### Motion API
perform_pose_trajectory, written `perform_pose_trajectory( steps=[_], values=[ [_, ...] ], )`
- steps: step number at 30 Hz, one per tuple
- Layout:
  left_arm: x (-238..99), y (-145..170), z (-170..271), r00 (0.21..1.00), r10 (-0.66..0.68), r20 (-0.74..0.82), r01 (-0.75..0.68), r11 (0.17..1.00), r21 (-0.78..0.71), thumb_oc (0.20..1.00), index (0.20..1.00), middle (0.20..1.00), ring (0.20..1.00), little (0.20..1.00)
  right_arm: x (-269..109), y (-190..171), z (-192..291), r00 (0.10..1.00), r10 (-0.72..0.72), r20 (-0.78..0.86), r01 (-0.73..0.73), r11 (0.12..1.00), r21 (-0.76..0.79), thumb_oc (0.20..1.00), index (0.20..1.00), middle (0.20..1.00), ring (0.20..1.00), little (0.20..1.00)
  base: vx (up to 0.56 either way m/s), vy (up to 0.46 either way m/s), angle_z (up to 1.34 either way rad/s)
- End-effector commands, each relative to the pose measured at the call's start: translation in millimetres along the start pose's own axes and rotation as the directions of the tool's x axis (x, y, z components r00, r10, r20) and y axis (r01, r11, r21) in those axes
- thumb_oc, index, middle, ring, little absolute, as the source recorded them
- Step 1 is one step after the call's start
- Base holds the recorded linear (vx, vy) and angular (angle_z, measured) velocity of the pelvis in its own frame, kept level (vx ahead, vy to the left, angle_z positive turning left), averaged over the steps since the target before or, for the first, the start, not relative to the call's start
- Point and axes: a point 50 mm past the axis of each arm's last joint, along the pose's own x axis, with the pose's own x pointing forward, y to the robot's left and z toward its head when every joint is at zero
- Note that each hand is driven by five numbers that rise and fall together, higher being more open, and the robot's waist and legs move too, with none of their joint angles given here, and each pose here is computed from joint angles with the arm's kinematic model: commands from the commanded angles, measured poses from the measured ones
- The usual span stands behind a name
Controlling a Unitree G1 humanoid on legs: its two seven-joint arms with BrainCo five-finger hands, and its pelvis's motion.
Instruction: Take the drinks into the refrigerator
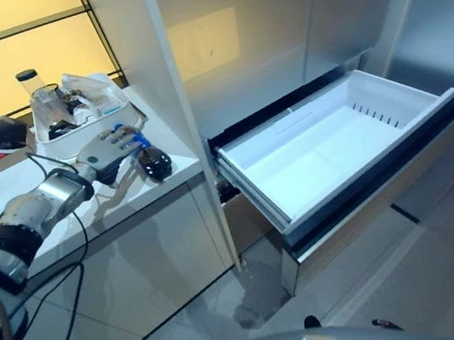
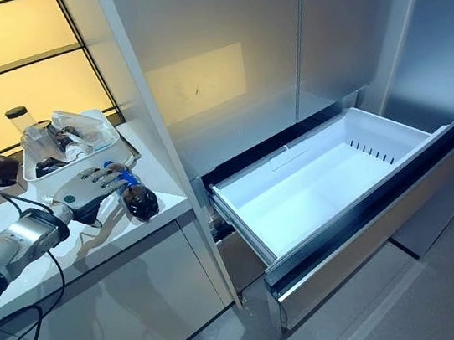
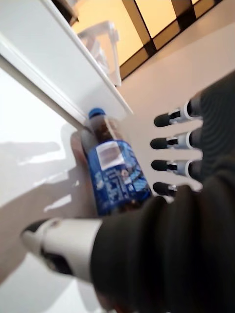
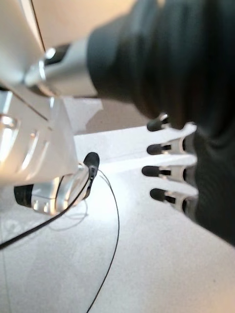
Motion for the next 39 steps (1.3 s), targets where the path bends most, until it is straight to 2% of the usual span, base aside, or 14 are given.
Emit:
perform_pose_trajectory(
  steps=[1, 14, 22, 27, 28, 29, 30, 34, 39],
  values=[
    [0.8, 41.1, -43.4, 0.984, 0.109, -0.137, -0.102, 0.993, 0.058, 1.0, 1.0, 1.0, 1.0, 1.0, 3.4, 7.0, 19.0, 0.998, 0.03, 0.054, -0.029, 0.999, -0.015, 1.0, 1.0, 1.0, 1.0, 1.0, -0.01, 0.038, -0.09],
    [8.3, 60.4, -48.0, 0.976, 0.164, -0.144, -0.158, 0.986, 0.051, 1.0, 1.0, 1.0, 1.0, 1.0, 5.3, -10.6, 26.9, 0.998, -0.031, 0.058, 0.03, 0.999, 0.021, 1.0, 1.0, 1.0, 1.0, 1.0, -0.02, 0.04, -0.12],
    [15.5, 73.3, -46.8, 0.974, 0.187, -0.126, -0.181, 0.982, 0.061, 1.0, 1.0, 1.0, 1.0, 1.0, 7.8, -21.8, 47.4, 0.991, -0.092, 0.095, 0.088, 0.995, 0.048, 1.0, 1.0, 1.0, 1.0, 1.0, -0.04, 0.067, -0.03],
    [23.5, 95.1, -48.0, 0.968, 0.22, -0.118, -0.211, 0.974, 0.087, 1.0, 1.0, 1.0, 1.0, 1.0, 8.2, -33.6, 65.0, 0.981, -0.135, 0.141, 0.125, 0.989, 0.074, 1.0, 1.0, 1.0, 1.0, 1.0, -0.07, 0.051, -0.03],
    [24.6, 99.5, -49.3, 0.968, 0.219, -0.12, -0.209, 0.973, 0.095, 0.896, 0.896, 0.896, 0.896, 0.896, 8.0, -37.3, 69.7, 0.977, -0.148, 0.154, 0.135, 0.987, 0.087, 1.0, 1.0, 1.0, 1.0, 1.0, -0.06, 0.047, -0.03],
    [24.7, 99.6, -49.3, 0.968, 0.219, -0.12, -0.209, 0.973, 0.096, 0.404, 0.404, 0.404, 0.404, 0.404, 8.0, -37.3, 69.7, 0.977, -0.148, 0.154, 0.135, 0.987, 0.087, 1.0, 1.0, 1.0, 1.0, 1.0, -0.05, 0.038, 0.0],
    [25.6, 102.1, -49.2, 0.969, 0.219, -0.116, -0.208, 0.973, 0.098, 0.2, 0.2, 0.2, 0.2, 0.2, 7.9, -39.3, 70.8, 0.975, -0.155, 0.156, 0.142, 0.986, 0.093, 1.0, 1.0, 1.0, 1.0, 1.0, -0.03, 0.022, 0.04],
    [23.9, 91.3, -56.7, 0.981, 0.127, -0.148, -0.109, 0.986, 0.123, 0.2, 0.2, 0.2, 0.2, 0.2, 7.4, -45.4, 69.9, 0.973, -0.172, 0.151, 0.156, 0.981, 0.113, 1.0, 1.0, 1.0, 1.0, 1.0, -0.01, 0.008, 0.01],
    [18.7, 94.7, -61.9, 0.979, 0.121, -0.162, -0.104, 0.989, 0.109, 0.2, 0.2, 0.2, 0.2, 0.2, 7.1, -47.5, 67.8, 0.973, -0.18, 0.142, 0.161, 0.978, 0.131, 1.0, 1.0, 1.0, 1.0, 1.0, 0.0, 0.001, 0.01]
  ],
)
